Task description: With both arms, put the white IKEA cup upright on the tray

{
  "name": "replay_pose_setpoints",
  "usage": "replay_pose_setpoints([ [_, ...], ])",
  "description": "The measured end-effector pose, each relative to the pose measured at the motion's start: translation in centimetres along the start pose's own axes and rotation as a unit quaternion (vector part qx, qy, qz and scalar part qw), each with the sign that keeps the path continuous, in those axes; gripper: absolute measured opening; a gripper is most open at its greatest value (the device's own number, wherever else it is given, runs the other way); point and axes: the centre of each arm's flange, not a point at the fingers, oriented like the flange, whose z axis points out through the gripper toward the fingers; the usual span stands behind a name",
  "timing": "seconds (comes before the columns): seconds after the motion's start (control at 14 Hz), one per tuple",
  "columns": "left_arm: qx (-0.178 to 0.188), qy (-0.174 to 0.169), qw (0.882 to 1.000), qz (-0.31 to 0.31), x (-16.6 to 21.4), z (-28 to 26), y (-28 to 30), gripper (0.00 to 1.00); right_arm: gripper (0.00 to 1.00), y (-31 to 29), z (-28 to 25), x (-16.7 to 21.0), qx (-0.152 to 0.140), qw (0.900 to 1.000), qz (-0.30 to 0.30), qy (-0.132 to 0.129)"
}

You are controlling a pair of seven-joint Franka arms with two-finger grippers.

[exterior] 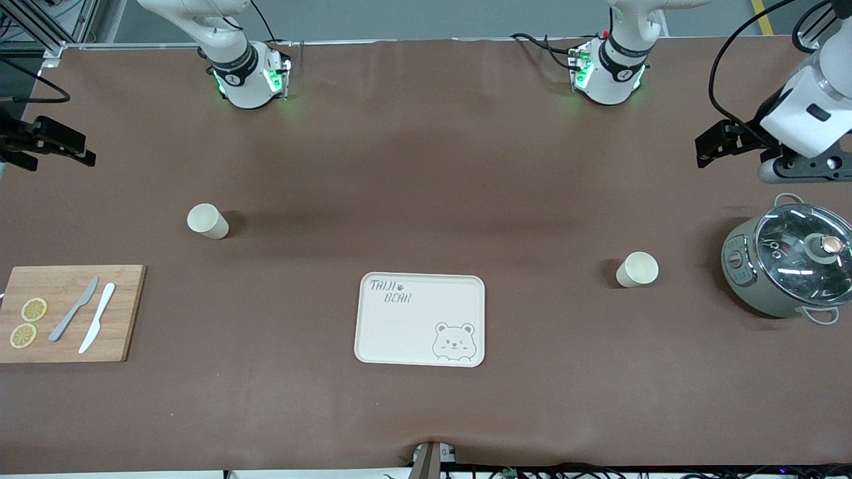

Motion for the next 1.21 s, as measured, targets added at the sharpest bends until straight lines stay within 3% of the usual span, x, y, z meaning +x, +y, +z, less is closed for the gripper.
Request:
replay_pose_setpoints([
  [0.43, -0.006, -0.042, 0.999, -0.005, 5.2, 9.3, -0.4, 1.00, 1.00, 1.0, 0.6, 0.3, -0.001, 1.000, 0.008, -0.005],
  [0.86, -0.016, -0.022, 1.000, -0.015, 7.4, 19.0, -1.3, 1.00, 1.00, 2.3, 3.6, 2.2, 0.003, 0.999, 0.018, -0.031],
  [1.07, -0.019, -0.017, 1.000, -0.015, 7.6, 22.8, -1.2, 1.00, 1.00, 2.7, 7.8, 3.6, 0.001, 0.998, 0.020, -0.066],
  [1.21, -0.021, -0.014, 1.000, -0.017, 7.5, 25.6, -1.1, 1.00, 1.00, 3.2, 10.8, 4.4, -0.006, 0.997, 0.021, -0.075],
])
